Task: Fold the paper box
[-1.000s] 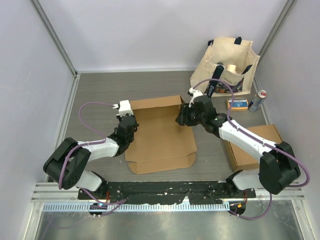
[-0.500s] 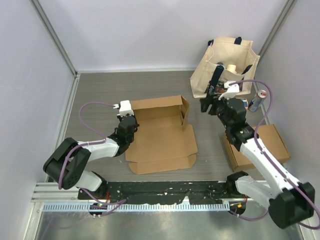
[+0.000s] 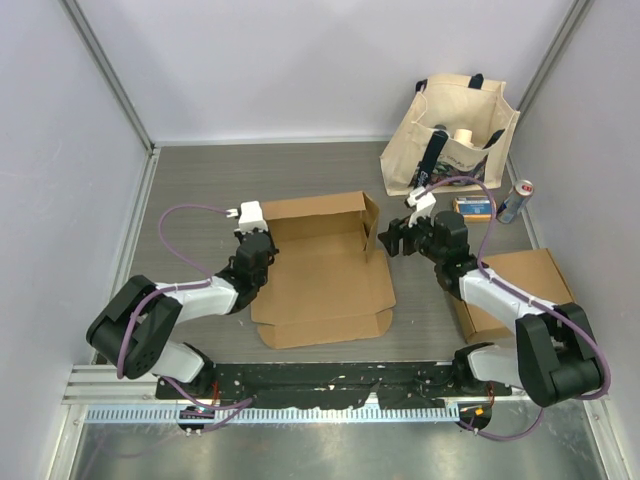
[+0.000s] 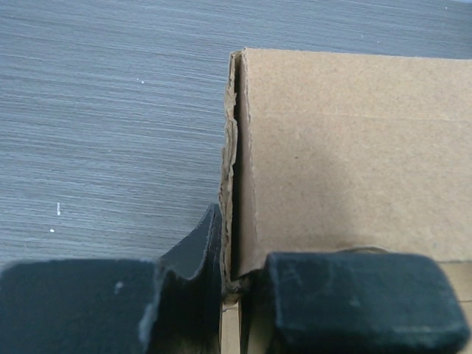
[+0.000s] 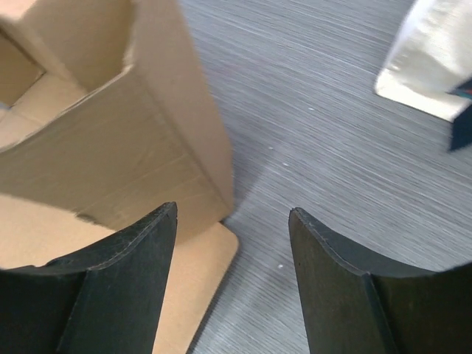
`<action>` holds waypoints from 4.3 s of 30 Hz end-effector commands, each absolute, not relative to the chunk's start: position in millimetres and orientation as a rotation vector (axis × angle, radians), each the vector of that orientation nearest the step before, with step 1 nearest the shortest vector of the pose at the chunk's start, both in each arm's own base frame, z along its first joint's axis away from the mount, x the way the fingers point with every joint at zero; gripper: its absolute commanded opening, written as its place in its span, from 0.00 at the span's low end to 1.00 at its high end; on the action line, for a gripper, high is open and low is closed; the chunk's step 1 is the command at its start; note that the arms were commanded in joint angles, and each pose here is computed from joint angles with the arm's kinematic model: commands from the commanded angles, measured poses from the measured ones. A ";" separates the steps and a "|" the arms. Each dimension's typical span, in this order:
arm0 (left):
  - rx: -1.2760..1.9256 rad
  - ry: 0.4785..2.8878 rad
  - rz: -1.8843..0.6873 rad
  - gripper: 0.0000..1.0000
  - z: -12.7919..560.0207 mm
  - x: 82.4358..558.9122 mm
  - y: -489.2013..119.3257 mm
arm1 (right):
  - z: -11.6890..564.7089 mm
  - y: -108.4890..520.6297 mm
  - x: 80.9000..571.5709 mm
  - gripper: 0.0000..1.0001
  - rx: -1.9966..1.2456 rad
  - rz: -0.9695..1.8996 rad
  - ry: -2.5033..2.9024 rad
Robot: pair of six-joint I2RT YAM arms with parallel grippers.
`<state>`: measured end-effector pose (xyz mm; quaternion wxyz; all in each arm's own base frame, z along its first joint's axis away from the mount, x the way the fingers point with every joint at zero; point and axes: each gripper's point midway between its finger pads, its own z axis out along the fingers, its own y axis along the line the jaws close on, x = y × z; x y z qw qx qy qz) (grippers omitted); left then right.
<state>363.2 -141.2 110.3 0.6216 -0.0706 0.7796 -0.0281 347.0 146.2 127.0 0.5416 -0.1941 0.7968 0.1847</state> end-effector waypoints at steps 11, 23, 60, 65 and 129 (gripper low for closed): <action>-0.111 1.761 -0.092 0.00 113.8 362.3 -147.5 | 159.8 219.4 370.1 0.65 -0.701 0.530 1.482; -0.110 1.767 -0.101 0.00 114.6 361.9 -149.4 | 177.8 222.7 415.2 0.40 -0.367 0.288 1.379; -0.296 1.786 -0.094 0.00 102.1 351.6 -137.3 | 122.3 175.4 248.4 0.91 0.038 0.247 2.081; -0.301 1.796 -0.079 0.01 103.3 350.8 -135.2 | 108.9 170.3 202.2 0.92 0.096 0.400 2.368; -0.155 1.632 -0.103 0.45 126.2 387.4 -136.7 | 156.8 214.3 433.7 0.44 -0.023 0.296 1.521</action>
